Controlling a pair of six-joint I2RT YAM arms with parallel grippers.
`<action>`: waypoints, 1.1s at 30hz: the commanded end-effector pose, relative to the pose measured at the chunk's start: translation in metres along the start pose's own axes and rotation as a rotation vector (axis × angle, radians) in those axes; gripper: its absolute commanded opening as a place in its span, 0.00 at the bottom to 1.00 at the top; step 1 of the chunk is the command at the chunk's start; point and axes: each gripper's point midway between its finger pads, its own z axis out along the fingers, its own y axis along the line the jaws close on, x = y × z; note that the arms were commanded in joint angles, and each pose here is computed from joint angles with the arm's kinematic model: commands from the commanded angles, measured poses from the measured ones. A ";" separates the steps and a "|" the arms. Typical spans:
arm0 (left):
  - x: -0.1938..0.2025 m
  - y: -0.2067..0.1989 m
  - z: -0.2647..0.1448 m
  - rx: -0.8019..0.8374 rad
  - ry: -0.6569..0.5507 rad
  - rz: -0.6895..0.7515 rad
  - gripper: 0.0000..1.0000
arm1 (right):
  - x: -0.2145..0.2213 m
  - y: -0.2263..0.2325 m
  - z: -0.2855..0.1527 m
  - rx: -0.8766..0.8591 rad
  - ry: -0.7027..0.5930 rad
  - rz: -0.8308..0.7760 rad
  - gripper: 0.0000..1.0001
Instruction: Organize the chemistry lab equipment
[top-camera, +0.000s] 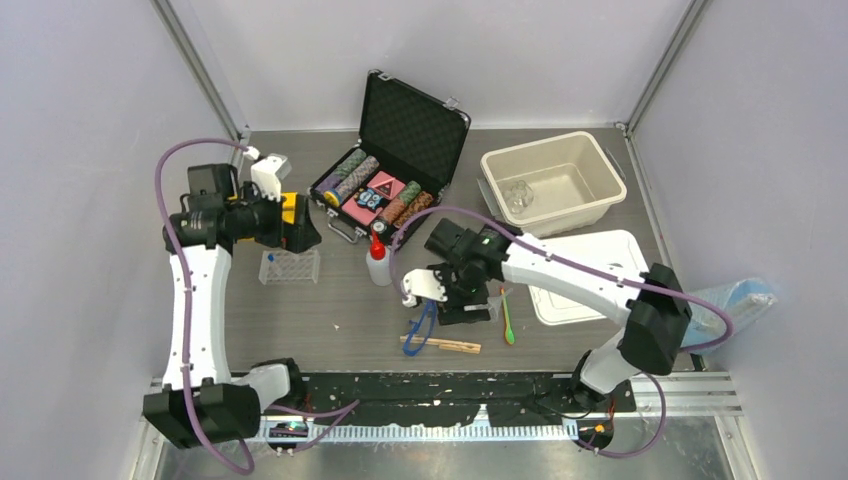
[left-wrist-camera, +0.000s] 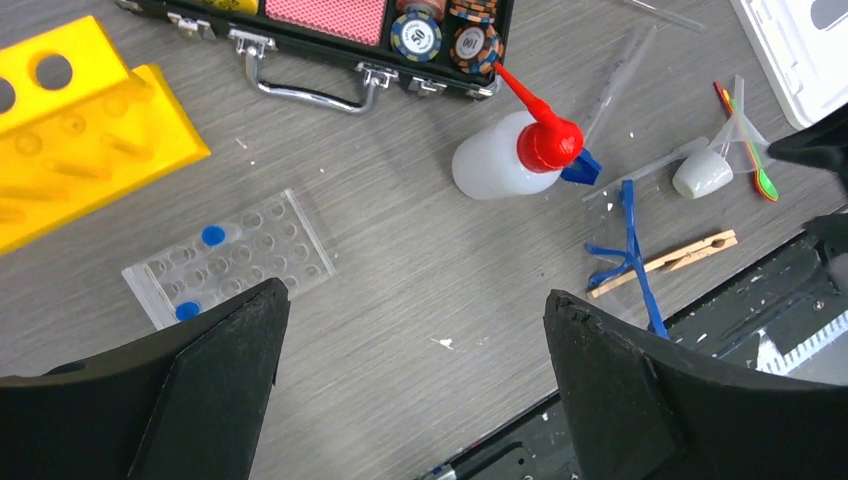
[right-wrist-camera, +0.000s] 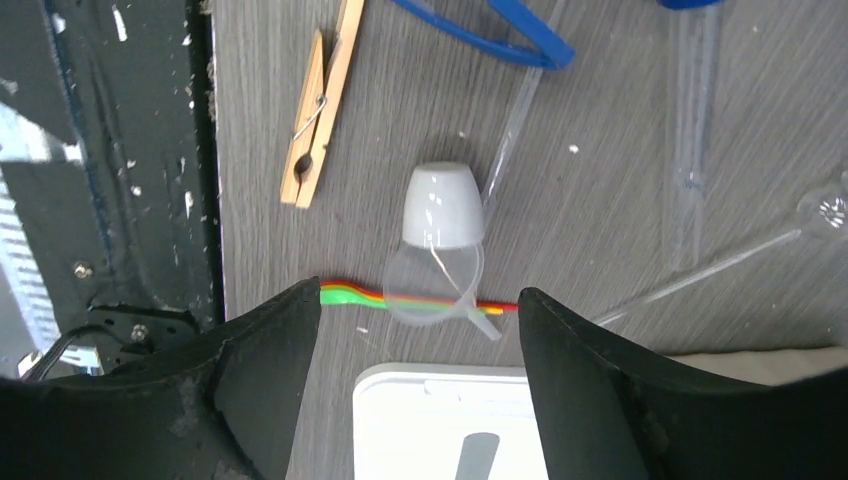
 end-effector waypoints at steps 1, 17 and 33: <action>0.008 -0.018 -0.015 0.031 -0.043 -0.030 0.99 | -0.013 -0.015 0.029 0.084 0.030 0.007 0.76; 0.015 -0.023 -0.029 -0.005 -0.061 -0.001 1.00 | 0.029 -0.004 0.103 0.019 0.171 -0.037 0.64; -0.001 -0.028 -0.027 0.051 -0.100 0.022 1.00 | 0.009 -0.037 0.053 0.109 0.033 0.087 0.28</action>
